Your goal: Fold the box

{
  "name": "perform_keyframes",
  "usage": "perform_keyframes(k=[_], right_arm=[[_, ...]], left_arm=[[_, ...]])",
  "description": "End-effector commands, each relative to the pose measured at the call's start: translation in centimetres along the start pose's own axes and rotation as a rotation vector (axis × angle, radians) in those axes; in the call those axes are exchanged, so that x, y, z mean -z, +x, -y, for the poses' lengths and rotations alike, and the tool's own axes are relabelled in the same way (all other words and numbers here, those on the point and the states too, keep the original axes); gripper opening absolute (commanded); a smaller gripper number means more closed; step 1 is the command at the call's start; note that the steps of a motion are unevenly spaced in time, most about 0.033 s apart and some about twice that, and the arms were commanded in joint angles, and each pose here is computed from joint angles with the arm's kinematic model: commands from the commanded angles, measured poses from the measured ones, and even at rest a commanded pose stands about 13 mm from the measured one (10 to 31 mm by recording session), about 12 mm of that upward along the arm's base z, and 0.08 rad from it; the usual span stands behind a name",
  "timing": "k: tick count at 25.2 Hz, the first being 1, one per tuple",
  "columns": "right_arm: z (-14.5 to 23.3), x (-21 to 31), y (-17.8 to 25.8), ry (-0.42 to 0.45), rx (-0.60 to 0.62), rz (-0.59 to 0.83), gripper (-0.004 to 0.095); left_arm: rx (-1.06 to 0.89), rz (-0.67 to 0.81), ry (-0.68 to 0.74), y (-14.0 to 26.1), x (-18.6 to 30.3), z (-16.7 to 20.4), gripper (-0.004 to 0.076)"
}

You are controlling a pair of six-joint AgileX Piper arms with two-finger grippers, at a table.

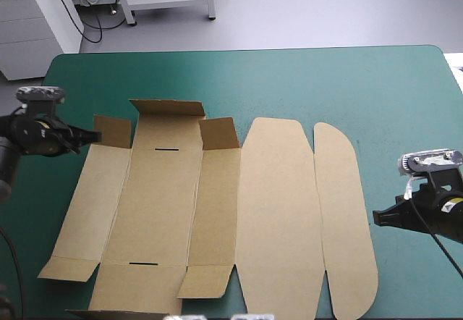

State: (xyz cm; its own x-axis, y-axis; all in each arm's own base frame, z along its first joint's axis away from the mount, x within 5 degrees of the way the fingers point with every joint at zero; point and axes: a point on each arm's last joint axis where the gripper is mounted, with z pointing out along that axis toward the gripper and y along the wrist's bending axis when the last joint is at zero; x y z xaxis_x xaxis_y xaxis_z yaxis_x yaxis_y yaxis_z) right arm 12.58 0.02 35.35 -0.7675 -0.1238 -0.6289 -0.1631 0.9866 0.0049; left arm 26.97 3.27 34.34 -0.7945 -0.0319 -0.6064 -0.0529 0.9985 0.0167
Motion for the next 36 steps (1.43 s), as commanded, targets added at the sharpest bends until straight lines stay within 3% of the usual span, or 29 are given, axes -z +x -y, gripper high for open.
perform_keyframes(k=[1, 7, 11, 15, 24, 26, 27, 31, 36], right_arm=[[0.1, 0.8, -0.8, 0.019, 0.016, 0.078, -0.0019], [0.1, 0.8, -0.9, 0.022, 0.041, 0.083, -0.0019], [0.1, 0.8, -0.9, 0.024, 0.042, 0.084, -0.0019], [0.2, 0.8, -1.0, 0.030, 0.041, 0.099, -0.0019], [0.2, 0.8, -1.0, 0.030, 0.041, 0.101, -0.0020], [0.2, 0.8, -1.0, 0.031, 0.045, 0.101, -0.0019], [0.2, 0.8, -1.0, 0.031, 0.048, 0.101, -0.0019], [0.2, 0.8, -1.0, 0.031, 0.048, 0.101, -0.0019], [0.2, 0.8, -1.0, 0.031, 0.057, 0.100, -0.0019]], left_arm=[[0.188, 0.107, 0.048, -3.2, 1.6, -4.0, -0.0010], [0.389, 0.041, 0.061, -1.9, 2.6, -10.4, -0.0010], [0.406, -0.042, 0.035, 0.5, 3.6, -13.3, -0.0010], [0.350, -0.124, 0.055, 2.4, 4.6, -14.8, -0.0010], [0.334, -0.156, -0.011, 3.2, 5.1, -15.7, 0.0007], [0.325, -0.178, -0.038, 3.4, 5.1, -15.9, 0.0127], [0.321, -0.186, -0.048, 3.5, 5.1, -16.0, 0.0274], [0.375, -0.173, -0.035, 3.4, 5.1, -15.9, 0.0600], [0.484, -0.197, 0.027, 4.2, 3.7, -15.4, 0.0617]])
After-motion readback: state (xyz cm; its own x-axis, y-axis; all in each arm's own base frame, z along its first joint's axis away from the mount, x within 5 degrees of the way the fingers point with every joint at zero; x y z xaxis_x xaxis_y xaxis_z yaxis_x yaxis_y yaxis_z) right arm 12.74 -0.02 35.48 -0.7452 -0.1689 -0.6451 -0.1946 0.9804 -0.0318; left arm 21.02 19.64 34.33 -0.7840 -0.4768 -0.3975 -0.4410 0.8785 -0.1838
